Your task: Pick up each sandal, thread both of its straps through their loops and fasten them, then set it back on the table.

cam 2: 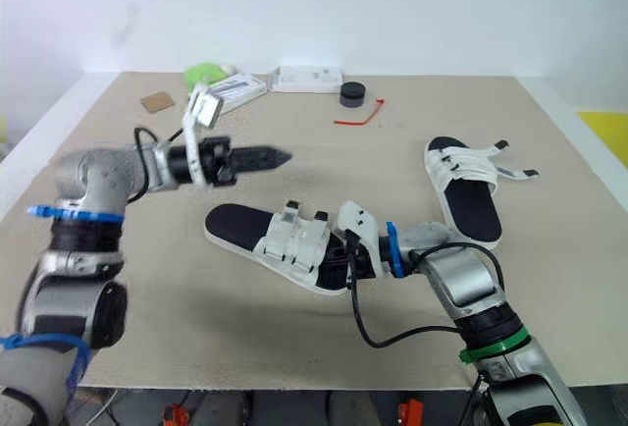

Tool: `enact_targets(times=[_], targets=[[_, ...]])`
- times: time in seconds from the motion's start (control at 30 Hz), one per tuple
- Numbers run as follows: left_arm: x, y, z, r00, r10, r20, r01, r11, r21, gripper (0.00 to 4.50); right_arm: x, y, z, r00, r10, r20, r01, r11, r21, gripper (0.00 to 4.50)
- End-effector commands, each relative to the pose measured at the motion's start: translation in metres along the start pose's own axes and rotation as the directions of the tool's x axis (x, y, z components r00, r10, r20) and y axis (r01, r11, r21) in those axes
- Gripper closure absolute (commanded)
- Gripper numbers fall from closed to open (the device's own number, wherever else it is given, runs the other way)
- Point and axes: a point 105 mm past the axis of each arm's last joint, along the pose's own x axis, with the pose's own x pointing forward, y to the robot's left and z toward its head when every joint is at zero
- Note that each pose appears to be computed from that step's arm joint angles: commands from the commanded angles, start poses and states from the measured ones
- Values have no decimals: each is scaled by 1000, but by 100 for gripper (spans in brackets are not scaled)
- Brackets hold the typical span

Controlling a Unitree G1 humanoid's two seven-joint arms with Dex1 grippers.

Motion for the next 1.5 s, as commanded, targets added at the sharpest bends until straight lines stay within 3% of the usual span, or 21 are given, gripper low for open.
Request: enact_targets(times=[0.03,0.2,0.5,0.87,1.0,1.27,1.3,1.5], targets=[[-5,-22,-6,994,-87,-67,99,973,210,103,-16,-12,-4,989,-119,-91,120,993,6,450],[-12,-19,-41,992,-48,-119,86,934,345,103,-37,-9,21,978,-175,-115,175,984,-18,450],[-13,-6,-89,970,33,-241,88,875,475,103,-78,2,37,950,-255,-178,247,967,-69,450],[1,4,-98,967,57,-248,72,873,483,103,-111,40,44,962,-270,-32,269,962,-42,450],[24,7,-98,974,42,-221,65,887,457,103,-113,51,42,940,-334,73,335,942,0,450],[26,20,-103,970,104,-221,0,905,425,428,-115,55,25,877,-456,150,443,889,112,450],[26,21,-102,971,116,-208,-19,909,417,445,-115,55,23,872,-465,154,450,884,123,450],[17,33,-88,962,262,-74,-216,901,375,445,-115,53,22,856,-488,172,470,872,137,450]])
